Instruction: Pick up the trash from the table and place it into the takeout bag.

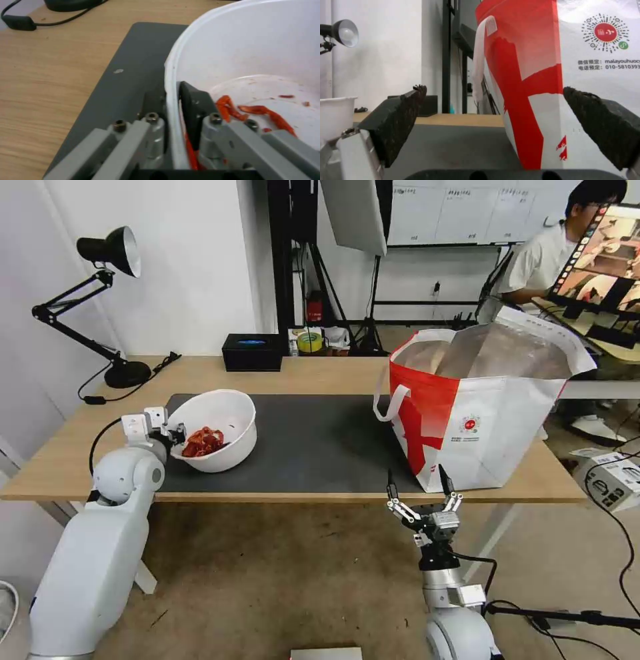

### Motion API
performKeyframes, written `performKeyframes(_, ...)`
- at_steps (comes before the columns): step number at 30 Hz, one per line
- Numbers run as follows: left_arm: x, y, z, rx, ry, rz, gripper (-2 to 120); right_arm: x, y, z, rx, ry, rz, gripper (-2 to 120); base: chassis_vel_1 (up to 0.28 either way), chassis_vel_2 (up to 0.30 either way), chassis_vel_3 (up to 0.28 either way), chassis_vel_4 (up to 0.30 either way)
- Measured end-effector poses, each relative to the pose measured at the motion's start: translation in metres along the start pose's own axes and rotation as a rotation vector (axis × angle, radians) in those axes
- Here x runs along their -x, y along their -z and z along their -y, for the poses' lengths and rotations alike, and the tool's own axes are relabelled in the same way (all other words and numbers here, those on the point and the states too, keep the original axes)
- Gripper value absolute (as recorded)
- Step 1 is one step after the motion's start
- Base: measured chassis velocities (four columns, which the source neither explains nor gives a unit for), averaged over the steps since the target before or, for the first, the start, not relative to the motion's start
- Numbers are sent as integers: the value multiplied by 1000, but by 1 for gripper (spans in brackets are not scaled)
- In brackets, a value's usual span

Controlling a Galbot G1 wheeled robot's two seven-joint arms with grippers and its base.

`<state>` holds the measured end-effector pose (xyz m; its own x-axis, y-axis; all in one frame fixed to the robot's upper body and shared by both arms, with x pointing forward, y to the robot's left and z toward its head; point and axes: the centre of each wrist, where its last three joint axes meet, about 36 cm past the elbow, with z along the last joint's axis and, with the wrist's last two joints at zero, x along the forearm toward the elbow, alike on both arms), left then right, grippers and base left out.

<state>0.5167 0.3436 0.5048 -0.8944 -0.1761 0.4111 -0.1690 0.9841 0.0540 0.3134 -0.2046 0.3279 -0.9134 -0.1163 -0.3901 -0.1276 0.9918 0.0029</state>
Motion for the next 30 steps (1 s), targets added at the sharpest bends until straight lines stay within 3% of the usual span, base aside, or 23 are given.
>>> performKeyframes(2, -1, 0, 0, 0, -1, 2, 0, 0, 1, 1, -1, 0, 1, 100, 0, 0, 0, 0)
performKeyframes(19, -3, 3, 1, -15, -2, 7, 0, 2, 2, 2, -2, -3, 6, 100, 0, 0, 0, 0)
performKeyframes(30, -18, 28, 2, -67, -28, 62, 0, 3, 6, 1, 0, -3, 12, 100, 0, 0, 0, 0)
